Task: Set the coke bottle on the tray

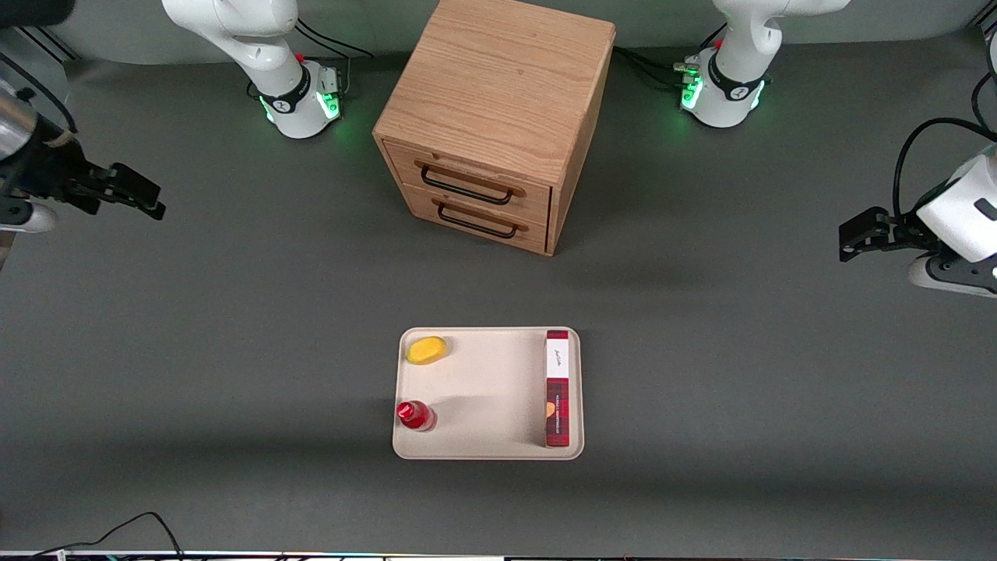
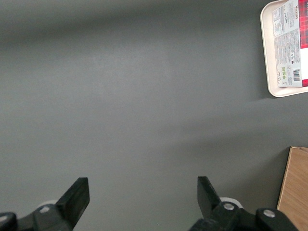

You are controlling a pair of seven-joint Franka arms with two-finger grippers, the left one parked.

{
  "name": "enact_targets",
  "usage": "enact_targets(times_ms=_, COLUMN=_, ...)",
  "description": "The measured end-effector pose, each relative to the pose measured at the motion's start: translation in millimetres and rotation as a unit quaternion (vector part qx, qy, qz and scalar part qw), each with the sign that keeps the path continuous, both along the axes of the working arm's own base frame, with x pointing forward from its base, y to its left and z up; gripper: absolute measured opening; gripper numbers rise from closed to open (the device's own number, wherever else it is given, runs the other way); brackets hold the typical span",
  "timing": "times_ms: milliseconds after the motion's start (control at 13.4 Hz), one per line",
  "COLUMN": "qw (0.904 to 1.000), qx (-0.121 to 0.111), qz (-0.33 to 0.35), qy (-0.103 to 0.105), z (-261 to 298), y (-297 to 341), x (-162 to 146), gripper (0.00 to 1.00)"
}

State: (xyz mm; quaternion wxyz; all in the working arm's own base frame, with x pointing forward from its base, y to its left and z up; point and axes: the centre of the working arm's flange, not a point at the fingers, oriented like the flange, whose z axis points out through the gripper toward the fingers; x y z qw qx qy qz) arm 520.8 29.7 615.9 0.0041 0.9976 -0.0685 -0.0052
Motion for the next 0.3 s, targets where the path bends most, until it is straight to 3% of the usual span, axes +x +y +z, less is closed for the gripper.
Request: enact_targets(times_ms=298, qw=1.0000, qx=0.000, qz=0.003, qy=0.002, z=-11.0, y=3.3, x=-13.0, gripper=1.00)
